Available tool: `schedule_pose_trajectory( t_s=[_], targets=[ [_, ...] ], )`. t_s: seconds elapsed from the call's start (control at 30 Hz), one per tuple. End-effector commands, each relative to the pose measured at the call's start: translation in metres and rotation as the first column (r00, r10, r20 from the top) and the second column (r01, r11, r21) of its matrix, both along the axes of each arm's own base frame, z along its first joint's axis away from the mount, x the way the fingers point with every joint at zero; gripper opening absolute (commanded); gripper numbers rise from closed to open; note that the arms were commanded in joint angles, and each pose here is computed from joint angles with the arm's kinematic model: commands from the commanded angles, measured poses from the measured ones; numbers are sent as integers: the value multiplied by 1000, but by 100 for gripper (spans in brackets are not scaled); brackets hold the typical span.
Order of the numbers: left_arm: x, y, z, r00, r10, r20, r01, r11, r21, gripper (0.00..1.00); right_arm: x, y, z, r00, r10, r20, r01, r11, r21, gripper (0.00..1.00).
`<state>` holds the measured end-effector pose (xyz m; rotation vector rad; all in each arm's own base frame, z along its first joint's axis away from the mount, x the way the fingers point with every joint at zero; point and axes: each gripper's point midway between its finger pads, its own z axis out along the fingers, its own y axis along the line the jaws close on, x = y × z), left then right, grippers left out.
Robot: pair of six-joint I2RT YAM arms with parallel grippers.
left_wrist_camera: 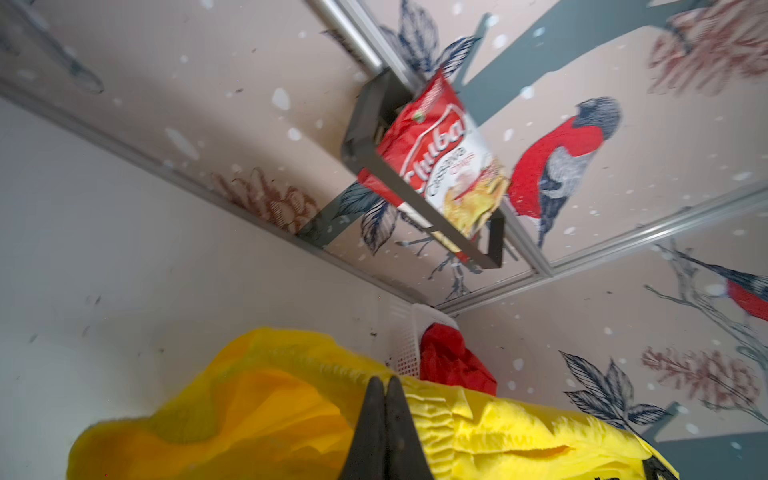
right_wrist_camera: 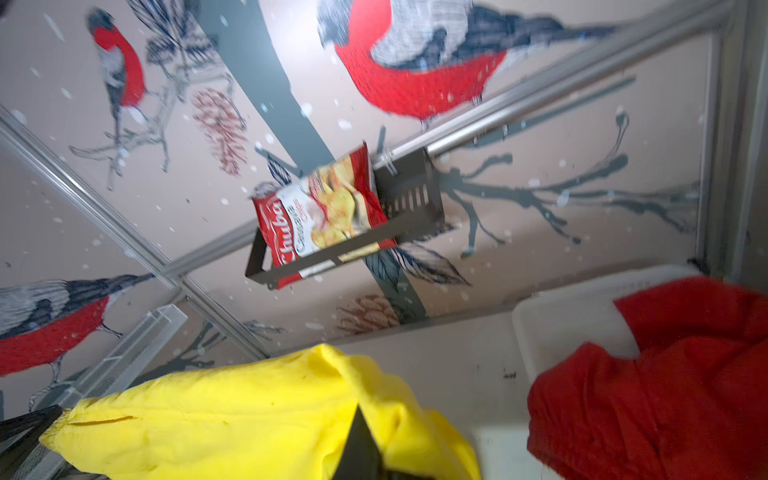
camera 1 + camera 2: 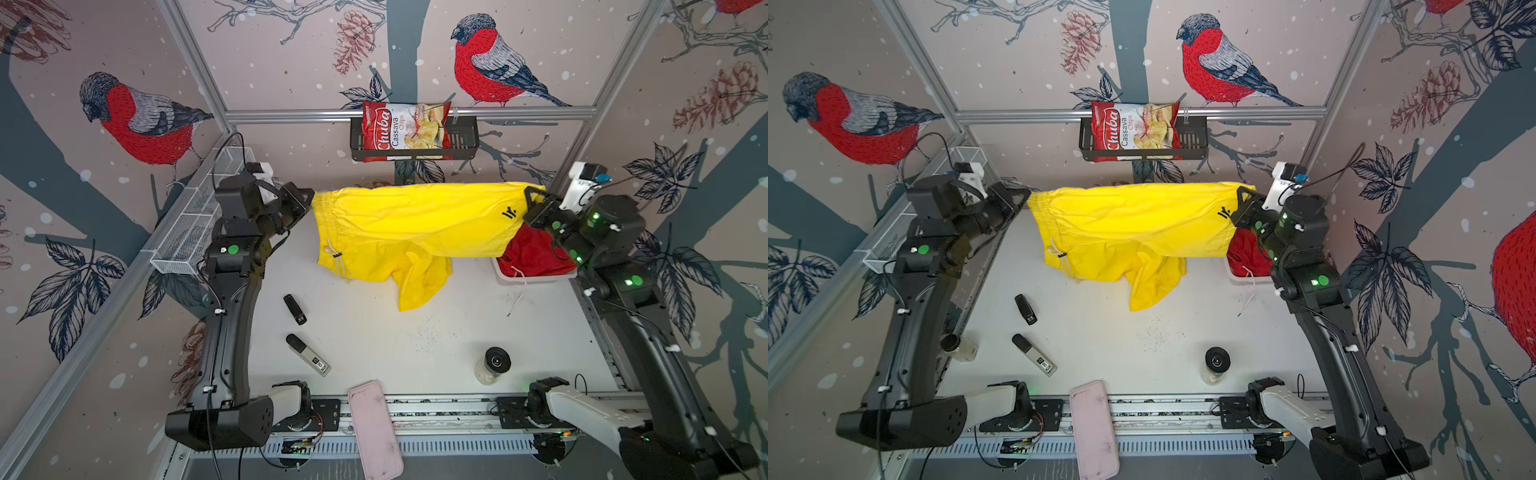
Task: Fold and stack the shorts
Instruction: 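Lift the yellow shorts high between both grippers, stretching them apart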
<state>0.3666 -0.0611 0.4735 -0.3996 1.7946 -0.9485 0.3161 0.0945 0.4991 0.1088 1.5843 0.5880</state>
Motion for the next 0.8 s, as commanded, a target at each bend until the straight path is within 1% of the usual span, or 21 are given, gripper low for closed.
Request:
schedule_pose_trajectory(
  t_s=[0.0,0.1,0.2,0.3,0.37,0.43,0.47,0.5,0.57,0.63,0.73,0.77],
  targets=[
    [-15,-11,55,989,-60,132,67,997,-45,0,-20,-17,49,988,-63,139,63,998,10,0],
    [-32,-18,99,968,-99,229,118,991,-70,0,-48,-31,95,960,-105,260,94,994,54,0],
    [-50,-27,136,939,-152,309,182,981,-71,0,-83,-50,140,908,-171,383,137,984,113,0],
    [-67,-35,161,911,-194,364,238,968,-77,0,-121,-71,179,842,-246,480,174,966,191,0],
    [-77,-38,171,896,-212,391,262,962,-80,0,-142,-79,200,806,-263,530,165,960,225,0],
    [-83,-39,175,888,-218,405,270,960,-76,0,-155,-79,216,787,-251,564,136,962,238,0],
    [-83,-38,175,888,-215,405,266,961,-73,0,-155,-77,220,787,-240,569,119,963,241,0],
    [-82,-37,173,893,-208,400,256,964,-70,0,-152,-74,222,793,-227,566,104,965,242,0],
    [-74,-34,164,906,-190,379,231,971,-64,0,-131,-64,216,821,-197,536,79,969,234,0],
    [-57,-30,144,927,-166,336,197,979,-60,0,-97,-52,197,864,-175,473,76,972,220,0],
    [-21,-18,93,969,-108,224,122,991,-50,0,-30,-32,139,935,-148,323,93,979,180,0],
    [-8,-12,72,979,-80,185,90,995,-43,0,-6,-25,112,955,-137,262,98,983,158,0]
  ],
)
